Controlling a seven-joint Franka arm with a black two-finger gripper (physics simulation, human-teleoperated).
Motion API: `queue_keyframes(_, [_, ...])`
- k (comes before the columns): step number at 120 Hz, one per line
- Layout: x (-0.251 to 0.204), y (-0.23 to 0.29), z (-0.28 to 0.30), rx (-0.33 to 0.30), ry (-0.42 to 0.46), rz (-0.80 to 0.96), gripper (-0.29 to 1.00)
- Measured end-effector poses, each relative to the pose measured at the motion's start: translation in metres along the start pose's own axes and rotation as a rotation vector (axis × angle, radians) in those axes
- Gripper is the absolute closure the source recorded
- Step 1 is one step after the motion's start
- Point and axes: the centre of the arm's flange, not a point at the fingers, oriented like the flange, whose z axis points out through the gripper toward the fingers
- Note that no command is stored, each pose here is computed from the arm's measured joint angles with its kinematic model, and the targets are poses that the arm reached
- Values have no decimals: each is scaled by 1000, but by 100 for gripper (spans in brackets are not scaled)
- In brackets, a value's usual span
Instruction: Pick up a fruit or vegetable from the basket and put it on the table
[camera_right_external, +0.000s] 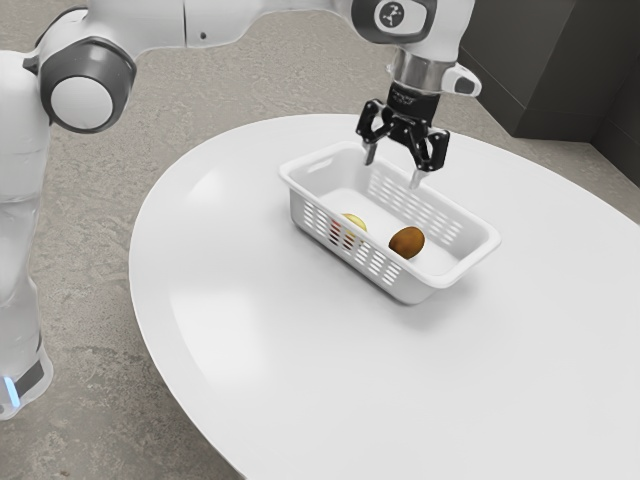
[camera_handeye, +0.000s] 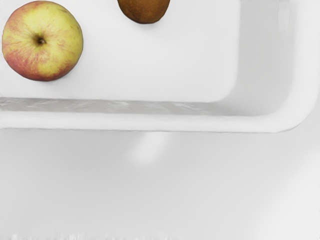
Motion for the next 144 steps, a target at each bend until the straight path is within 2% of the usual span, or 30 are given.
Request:
queue_keyframes(27, [9,-4,11,13,-26,-168,0])
queue_keyframes(44, [59,-66,16,13,-32,-365,0])
queue_keyframes(52, [88,-71,26,10,-28,-405,0])
queue_keyframes(92, [146,-36,116,-12,-38,-361,0])
queue_keyframes(111, [159,-35,125,-43,-4,-329,0])
queue_keyframes(144, [171,-22,154,-65,22,-160,0])
